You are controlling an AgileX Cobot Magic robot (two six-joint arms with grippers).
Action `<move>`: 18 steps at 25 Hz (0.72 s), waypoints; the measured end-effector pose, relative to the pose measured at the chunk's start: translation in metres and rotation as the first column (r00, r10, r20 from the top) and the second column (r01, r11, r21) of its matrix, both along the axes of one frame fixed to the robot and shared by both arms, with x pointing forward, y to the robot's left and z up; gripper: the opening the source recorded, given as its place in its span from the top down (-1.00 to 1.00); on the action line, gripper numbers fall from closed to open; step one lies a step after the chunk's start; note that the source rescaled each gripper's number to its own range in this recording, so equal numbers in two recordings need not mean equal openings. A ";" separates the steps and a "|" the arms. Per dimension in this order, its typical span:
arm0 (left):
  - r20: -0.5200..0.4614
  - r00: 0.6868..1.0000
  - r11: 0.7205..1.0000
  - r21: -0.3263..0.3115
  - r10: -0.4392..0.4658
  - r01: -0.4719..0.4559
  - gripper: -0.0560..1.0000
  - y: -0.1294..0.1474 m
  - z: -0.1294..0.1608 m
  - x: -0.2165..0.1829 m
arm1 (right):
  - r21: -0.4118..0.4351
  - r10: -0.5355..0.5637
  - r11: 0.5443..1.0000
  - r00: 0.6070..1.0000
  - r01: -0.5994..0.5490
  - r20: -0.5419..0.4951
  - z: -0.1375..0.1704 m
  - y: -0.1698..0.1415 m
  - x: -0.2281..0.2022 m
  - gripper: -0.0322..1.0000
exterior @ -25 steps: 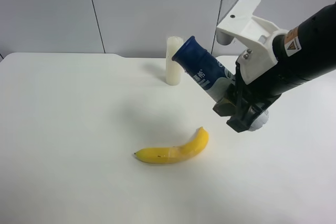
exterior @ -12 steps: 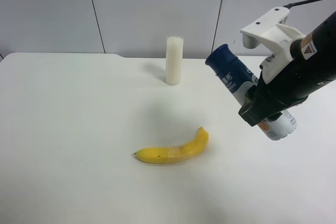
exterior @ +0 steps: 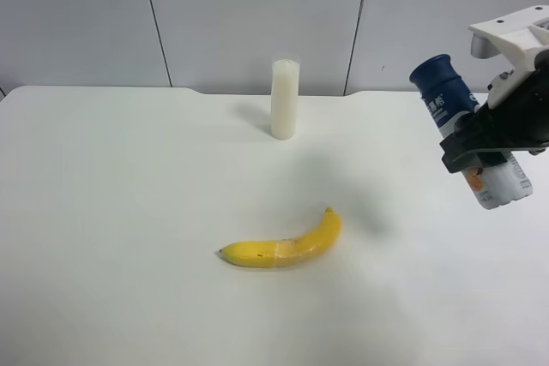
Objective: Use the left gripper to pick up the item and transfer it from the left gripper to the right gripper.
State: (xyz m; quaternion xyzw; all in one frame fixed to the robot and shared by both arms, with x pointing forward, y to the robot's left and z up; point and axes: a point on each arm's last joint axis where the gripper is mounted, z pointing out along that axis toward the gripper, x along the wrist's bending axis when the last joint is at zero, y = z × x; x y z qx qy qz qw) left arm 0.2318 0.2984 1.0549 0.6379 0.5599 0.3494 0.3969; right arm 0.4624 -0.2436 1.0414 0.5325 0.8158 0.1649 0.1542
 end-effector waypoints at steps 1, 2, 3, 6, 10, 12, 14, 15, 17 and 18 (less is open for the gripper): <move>0.000 1.000 1.000 0.000 0.000 0.000 -0.99 0.000 0.000 0.000 | 0.000 -0.015 1.000 1.000 0.015 0.002 -0.002 -0.003 0.003 0.93; 0.000 1.000 1.000 0.000 0.000 0.000 -0.99 0.000 0.000 0.000 | -0.001 -0.028 1.000 1.000 0.028 -0.003 -0.004 -0.006 0.006 0.93; 0.000 1.000 1.000 0.000 0.000 0.000 -0.99 0.000 0.000 0.000 | -0.004 -0.037 0.999 0.999 0.037 -0.014 -0.008 -0.007 0.009 0.93; 0.000 1.000 1.000 0.000 0.000 0.000 -0.99 0.000 0.000 0.000 | -0.008 -0.046 0.999 0.999 0.046 -0.026 -0.022 -0.007 0.022 0.93; 0.000 1.000 1.000 0.000 0.000 0.000 -0.99 0.000 0.000 0.000 | -0.017 -0.045 0.999 0.998 0.044 -0.038 -0.042 -0.005 0.038 0.93; 0.000 1.000 1.000 0.000 0.000 0.000 -0.99 0.000 0.000 0.000 | -0.023 -0.045 0.999 0.997 0.043 -0.063 -0.053 -0.004 0.044 0.93; 0.000 1.000 1.000 0.000 0.000 0.000 -0.99 0.000 0.000 0.000 | -0.027 -0.045 0.999 0.996 0.043 -0.078 -0.064 -0.003 0.050 0.93; 0.000 1.000 1.000 0.000 0.000 0.000 -0.99 0.000 0.000 0.000 | -0.029 -0.045 0.999 0.995 0.042 -0.088 -0.070 -0.002 0.052 0.93; 0.000 1.000 1.000 0.000 0.000 0.000 -0.99 0.000 0.000 0.000 | -0.030 -0.045 0.999 0.994 0.042 -0.096 -0.080 -0.001 0.058 0.93; 0.000 1.000 1.000 0.000 0.000 0.000 -0.99 0.000 0.000 0.000 | -0.031 -0.045 0.999 0.994 0.042 -0.099 -0.085 -0.001 0.060 0.93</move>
